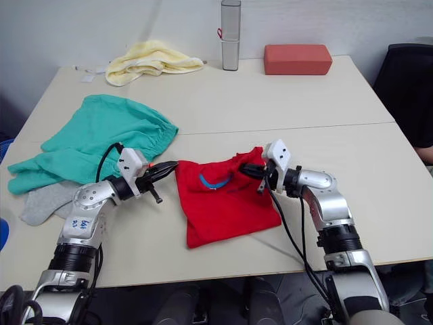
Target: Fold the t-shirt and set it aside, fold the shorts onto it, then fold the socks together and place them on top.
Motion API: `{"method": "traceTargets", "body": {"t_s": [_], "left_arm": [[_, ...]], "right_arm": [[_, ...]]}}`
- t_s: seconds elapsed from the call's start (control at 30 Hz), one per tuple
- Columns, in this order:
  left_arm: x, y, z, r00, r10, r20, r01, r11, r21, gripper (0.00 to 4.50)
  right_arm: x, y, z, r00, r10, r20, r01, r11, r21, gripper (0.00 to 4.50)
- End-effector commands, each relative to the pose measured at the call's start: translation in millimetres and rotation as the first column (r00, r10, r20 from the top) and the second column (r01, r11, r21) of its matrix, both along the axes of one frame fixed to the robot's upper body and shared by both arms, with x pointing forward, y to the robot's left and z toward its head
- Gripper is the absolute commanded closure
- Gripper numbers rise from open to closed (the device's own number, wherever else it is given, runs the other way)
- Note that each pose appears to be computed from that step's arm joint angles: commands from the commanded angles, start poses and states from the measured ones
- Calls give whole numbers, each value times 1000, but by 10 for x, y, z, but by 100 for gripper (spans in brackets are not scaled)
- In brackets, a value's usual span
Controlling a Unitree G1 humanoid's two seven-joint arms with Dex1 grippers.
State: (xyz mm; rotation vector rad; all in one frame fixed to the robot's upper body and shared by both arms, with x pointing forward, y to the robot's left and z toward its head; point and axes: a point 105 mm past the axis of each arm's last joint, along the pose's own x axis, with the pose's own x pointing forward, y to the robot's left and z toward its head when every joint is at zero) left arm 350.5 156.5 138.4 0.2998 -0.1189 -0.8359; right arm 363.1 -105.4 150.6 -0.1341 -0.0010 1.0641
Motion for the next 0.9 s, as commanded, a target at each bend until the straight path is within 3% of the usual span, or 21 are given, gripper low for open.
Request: {"method": "traceTargets", "body": {"t_s": [0.03, 0.13, 0.27, 0.43, 0.57, 0.73, 0.9], "left_arm": [[-161, 54, 244, 992, -92, 88, 97, 994, -55, 449], [-306, 0, 332, 973, -201, 112, 210, 974, -79, 449], [-440, -134, 286, 945, -314, 93, 318, 948, -32, 449], [-439, -241, 129, 939, -342, 44, 341, 939, 41, 449], [-382, -337, 18, 944, -329, -2, 329, 942, 69, 449], [-350, -401, -68, 945, -325, -36, 327, 940, 97, 449], [-336, -385, -137, 953, -296, -68, 303, 943, 136, 449]], "right_arm": [[203, -60, 177, 992, -121, 41, 119, 992, 37, 450], [343, -127, 130, 976, -214, 42, 214, 977, -7, 450], [355, -220, 160, 972, -230, 47, 232, 972, -30, 450], [66, -152, 283, 1000, -20, 10, 20, 1000, 10, 450], [-121, 45, 136, 995, 94, -24, -95, 994, -47, 450], [49, 175, -131, 1000, -25, -13, 23, 988, -152, 450], [254, 139, -191, 986, -166, 30, 169, 974, -153, 450]]}}
